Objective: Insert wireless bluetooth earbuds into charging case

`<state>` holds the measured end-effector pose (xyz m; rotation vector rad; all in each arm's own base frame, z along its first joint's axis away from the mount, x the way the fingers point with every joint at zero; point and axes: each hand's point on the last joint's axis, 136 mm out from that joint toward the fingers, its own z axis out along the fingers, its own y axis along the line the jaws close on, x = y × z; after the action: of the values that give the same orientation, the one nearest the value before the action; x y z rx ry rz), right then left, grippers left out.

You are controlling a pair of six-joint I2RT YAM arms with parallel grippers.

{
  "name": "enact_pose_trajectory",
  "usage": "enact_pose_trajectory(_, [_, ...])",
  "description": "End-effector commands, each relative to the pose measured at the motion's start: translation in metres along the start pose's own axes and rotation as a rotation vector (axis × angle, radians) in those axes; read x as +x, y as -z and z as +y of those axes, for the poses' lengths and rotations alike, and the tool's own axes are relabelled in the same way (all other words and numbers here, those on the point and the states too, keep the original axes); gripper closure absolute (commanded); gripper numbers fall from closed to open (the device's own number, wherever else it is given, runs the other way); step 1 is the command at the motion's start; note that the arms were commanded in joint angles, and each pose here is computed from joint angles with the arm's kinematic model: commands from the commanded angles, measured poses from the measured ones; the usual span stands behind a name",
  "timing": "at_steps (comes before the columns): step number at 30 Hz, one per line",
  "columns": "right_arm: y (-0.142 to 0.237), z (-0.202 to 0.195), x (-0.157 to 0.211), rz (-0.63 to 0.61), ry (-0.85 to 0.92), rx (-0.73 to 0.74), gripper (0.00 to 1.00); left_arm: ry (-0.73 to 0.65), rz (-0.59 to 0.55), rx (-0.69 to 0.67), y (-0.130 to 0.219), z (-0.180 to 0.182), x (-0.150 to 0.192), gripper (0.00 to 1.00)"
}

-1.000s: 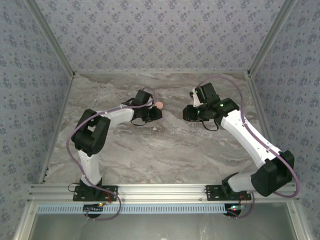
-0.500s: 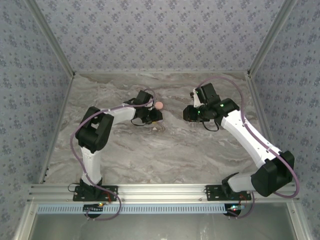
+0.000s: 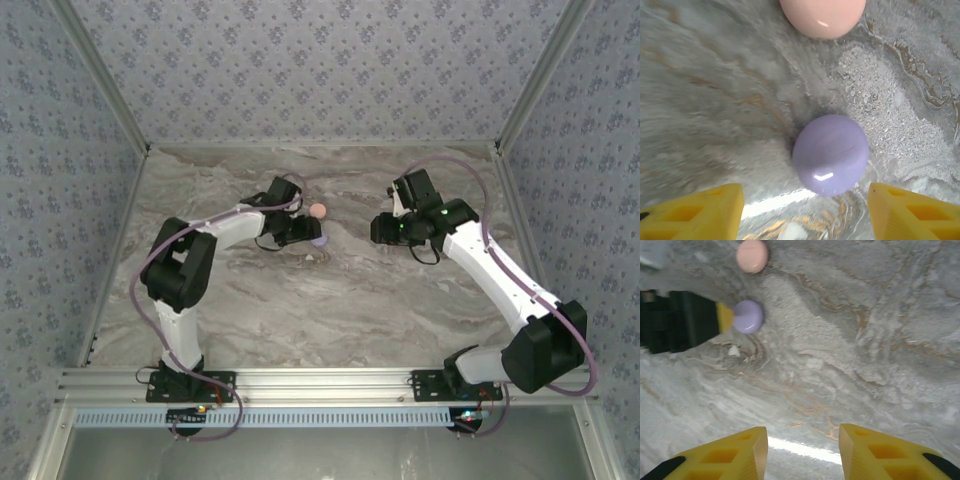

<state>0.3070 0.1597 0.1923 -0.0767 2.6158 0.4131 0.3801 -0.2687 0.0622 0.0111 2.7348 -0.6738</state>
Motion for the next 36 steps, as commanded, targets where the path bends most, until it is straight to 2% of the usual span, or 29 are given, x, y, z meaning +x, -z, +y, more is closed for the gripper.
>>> enact_pose_trajectory(1, [0.005, -0.031, -0.006, -0.077, 0.018, 0.146, 0.55, -0.089, -0.109, -0.098, 0.048, 0.009, -0.012, 0.33])
enact_pose_trajectory(11, [0.024, -0.109, -0.008, -0.197, 0.062, 0.57, 0.51, -0.157, -0.301, -0.37, 0.125, 0.066, -0.007, 0.32])
enact_pose_trajectory(16, [0.022, -0.135, -0.002, -0.211, 0.068, 0.669, 0.51, -0.173, -0.402, -0.503, 0.159, 0.093, -0.007, 0.29])
enact_pose_trajectory(22, [0.004, -0.148, 0.002, -0.222, 0.064, 0.618, 0.5, -0.156, -0.489, -0.65, 0.189, 0.134, -0.007, 0.25])
enact_pose_trajectory(25, [-0.007, -0.152, 0.007, -0.236, 0.052, 0.556, 0.46, -0.175, -0.513, -0.702, 0.199, 0.151, -0.007, 0.23])
enact_pose_trajectory(29, [-0.015, -0.165, 0.011, -0.254, -0.006, 0.511, 0.43, -0.172, -0.549, -0.777, 0.211, 0.178, -0.006, 0.15])
enact_pose_trajectory(36, [-0.02, -0.181, 0.004, -0.391, -0.014, 0.422, 0.41, -0.18, -0.635, -0.697, 0.202, 0.196, -0.007, 0.14])
